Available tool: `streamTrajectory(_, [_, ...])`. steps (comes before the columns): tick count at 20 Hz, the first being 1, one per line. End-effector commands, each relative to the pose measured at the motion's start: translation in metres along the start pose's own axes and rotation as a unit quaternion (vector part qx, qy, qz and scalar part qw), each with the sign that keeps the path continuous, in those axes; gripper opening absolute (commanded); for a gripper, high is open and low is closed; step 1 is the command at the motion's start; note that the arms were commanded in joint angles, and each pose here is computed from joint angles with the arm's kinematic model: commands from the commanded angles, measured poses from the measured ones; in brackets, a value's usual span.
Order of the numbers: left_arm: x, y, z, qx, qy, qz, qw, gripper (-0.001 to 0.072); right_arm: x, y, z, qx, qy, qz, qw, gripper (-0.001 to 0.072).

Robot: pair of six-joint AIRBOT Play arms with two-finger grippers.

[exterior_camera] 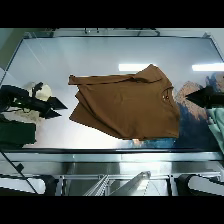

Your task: Fold the shirts.

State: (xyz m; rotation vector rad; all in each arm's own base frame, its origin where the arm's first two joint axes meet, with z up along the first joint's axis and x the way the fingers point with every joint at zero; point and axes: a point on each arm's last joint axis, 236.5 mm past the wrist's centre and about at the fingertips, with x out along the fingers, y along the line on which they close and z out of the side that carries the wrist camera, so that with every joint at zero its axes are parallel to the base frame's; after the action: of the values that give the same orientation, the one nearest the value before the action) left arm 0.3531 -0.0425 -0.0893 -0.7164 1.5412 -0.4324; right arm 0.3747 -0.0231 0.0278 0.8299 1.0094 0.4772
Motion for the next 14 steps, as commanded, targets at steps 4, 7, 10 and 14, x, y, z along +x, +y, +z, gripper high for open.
streamTrajectory(4, [0.045, -0.003, -0.004, 0.036, -0.001, 0.05, 0.998, 0.0694, -0.01, 0.016, -0.012, -0.017, -0.009, 0.0, 1.0, 0.0223])
streamTrajectory(7, [0.068, -0.01, -0.023, 0.043, 0.049, 0.045, 0.997, 0.0558, -0.014, 0.019, -0.01, -0.019, -0.015, -0.002, 1.0, 0.0223])
streamTrajectory(10, [0.077, -0.008, -0.042, 0.034, 0.097, 0.033, 0.994, 0.0118, -0.025, 0.01, -0.006, 0.004, -0.032, -0.009, 0.999, 0.0223])
streamTrajectory(14, [0.065, -0.006, -0.037, 0.025, 0.084, 0.028, 0.996, 0.0017, -0.059, -0.043, -0.014, 0.07, -0.044, -0.082, 0.993, 0.0226])
